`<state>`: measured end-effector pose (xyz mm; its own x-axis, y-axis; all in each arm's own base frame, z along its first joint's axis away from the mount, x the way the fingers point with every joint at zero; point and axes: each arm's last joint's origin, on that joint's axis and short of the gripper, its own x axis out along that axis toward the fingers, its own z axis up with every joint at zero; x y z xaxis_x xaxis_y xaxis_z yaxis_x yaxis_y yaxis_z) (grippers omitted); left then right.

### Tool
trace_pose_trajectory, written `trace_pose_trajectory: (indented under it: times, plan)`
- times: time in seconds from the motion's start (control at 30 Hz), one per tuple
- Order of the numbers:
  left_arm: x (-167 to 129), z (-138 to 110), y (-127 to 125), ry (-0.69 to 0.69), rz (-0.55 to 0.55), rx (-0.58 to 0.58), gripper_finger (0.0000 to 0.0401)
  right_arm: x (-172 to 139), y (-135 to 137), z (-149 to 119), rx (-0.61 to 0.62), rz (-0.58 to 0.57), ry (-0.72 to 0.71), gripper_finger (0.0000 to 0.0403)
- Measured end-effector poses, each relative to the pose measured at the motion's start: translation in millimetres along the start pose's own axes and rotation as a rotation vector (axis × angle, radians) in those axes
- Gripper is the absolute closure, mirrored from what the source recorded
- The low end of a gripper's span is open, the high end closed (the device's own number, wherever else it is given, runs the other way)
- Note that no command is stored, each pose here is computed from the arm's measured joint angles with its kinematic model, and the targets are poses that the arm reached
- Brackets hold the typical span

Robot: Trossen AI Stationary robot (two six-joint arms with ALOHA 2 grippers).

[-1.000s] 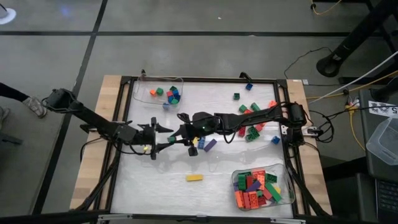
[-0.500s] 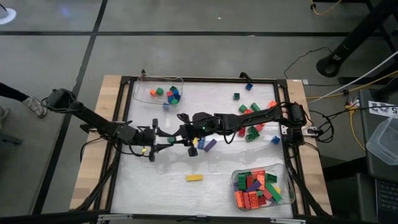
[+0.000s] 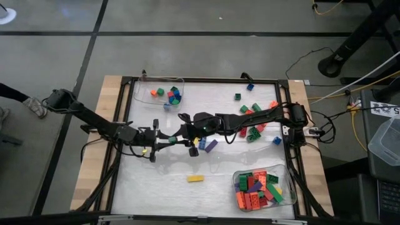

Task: Sort blocks by size
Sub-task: Put the square green game piece into the top transparent bin

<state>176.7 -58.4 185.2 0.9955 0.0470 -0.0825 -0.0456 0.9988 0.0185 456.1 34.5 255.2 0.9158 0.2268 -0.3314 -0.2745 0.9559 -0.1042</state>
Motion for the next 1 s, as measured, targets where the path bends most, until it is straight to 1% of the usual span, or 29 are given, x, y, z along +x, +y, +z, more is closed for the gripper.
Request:
trace_pose_trajectory:
  times: [0.17,0.33,0.4,0.5,0.67,0.83,0.9,1.0]
  plan:
    - [0.1,0.2,0.0,-0.001,-0.001,-0.014,0.0327,0.0,-1.5,0.5,0.024,-0.065,0.003,0.024]
    - [0.2,0.0,0.5,0.001,0.006,-0.01,0.0323,-0.1,-3.0,0.0,0.028,-0.129,0.015,0.0185]
    - [0.7,-0.2,2.0,0.003,0.02,-0.013,0.0325,-1.8,-3.8,1.0,0.028,-0.167,0.024,0.0166]
    - [2.1,1.1,7.0,-0.009,0.081,-0.052,0.0324,-12.4,-7.2,9.3,0.028,-0.238,0.035,0.0146]
    - [5.5,1.3,22.0,-0.012,0.232,-0.066,0.032,-51.4,-12.5,36.6,0.008,-0.369,0.065,0.014]
    - [8.0,0.8,47.4,-0.014,0.486,-0.07,0.0321,-99.4,-16.4,53.3,0.023,-0.479,0.172,0.0147]
    - [8.1,0.2,60.2,-0.01,0.595,-0.071,0.0319,-120.6,-17.8,57.0,0.063,-0.518,0.22,0.0152]
    - [7.5,-0.9,79.8,-0.003,0.715,-0.076,0.0313,-149.1,-21.3,53.6,0.162,-0.57,0.326,0.0158]
